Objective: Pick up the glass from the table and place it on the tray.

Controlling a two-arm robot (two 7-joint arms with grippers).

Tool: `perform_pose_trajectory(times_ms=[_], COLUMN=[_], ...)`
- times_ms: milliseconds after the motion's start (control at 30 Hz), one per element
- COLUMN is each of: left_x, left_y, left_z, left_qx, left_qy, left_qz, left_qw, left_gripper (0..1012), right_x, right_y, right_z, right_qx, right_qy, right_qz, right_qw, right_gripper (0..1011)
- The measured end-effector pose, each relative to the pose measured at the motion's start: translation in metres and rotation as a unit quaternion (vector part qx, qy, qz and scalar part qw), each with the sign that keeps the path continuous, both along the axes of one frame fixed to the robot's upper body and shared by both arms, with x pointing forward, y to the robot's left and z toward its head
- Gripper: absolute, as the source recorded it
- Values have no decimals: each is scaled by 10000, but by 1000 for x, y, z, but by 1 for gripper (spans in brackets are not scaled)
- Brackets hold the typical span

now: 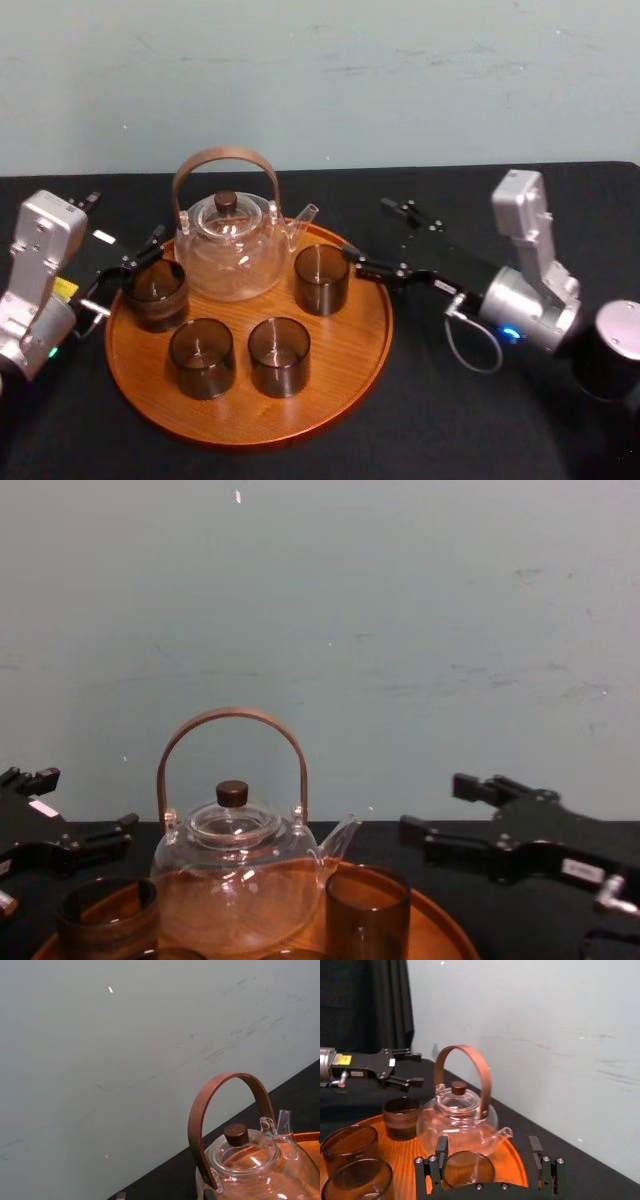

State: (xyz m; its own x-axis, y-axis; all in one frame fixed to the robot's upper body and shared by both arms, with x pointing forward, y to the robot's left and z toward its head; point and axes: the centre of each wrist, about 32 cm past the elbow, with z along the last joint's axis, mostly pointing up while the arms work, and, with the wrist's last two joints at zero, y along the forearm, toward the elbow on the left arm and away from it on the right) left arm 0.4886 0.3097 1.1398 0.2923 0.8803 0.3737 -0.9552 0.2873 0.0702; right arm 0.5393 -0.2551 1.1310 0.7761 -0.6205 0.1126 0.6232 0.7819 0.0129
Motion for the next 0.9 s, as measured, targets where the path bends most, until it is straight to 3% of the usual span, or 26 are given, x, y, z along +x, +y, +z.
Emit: perform_pose_trajectory(times_ms=[400,600,800,900], left_x=[0,0,0,0], left_y=[0,0,0,0], left_z=[0,0,0,0], left_qx=[0,0,0,0], left_qy=[1,0,0,0], left_qz=[0,0,0,-1], left_qw=[10000,10000,10000,10000], left_gripper=[1001,1001,1001,1002], right_x=[-33,-49,-59,-58], right_y=[-40,-61,-75,-74], right_z=[-7,-14,-22,-22], right_qx=[142,92,-30,-30], right_qy=[-18,-24,3,0], right_qz=[-629,-1126,-1586,-1573], right_qw=[9979,9936,9873,9875], right_gripper=[1002,1002,1002,1002])
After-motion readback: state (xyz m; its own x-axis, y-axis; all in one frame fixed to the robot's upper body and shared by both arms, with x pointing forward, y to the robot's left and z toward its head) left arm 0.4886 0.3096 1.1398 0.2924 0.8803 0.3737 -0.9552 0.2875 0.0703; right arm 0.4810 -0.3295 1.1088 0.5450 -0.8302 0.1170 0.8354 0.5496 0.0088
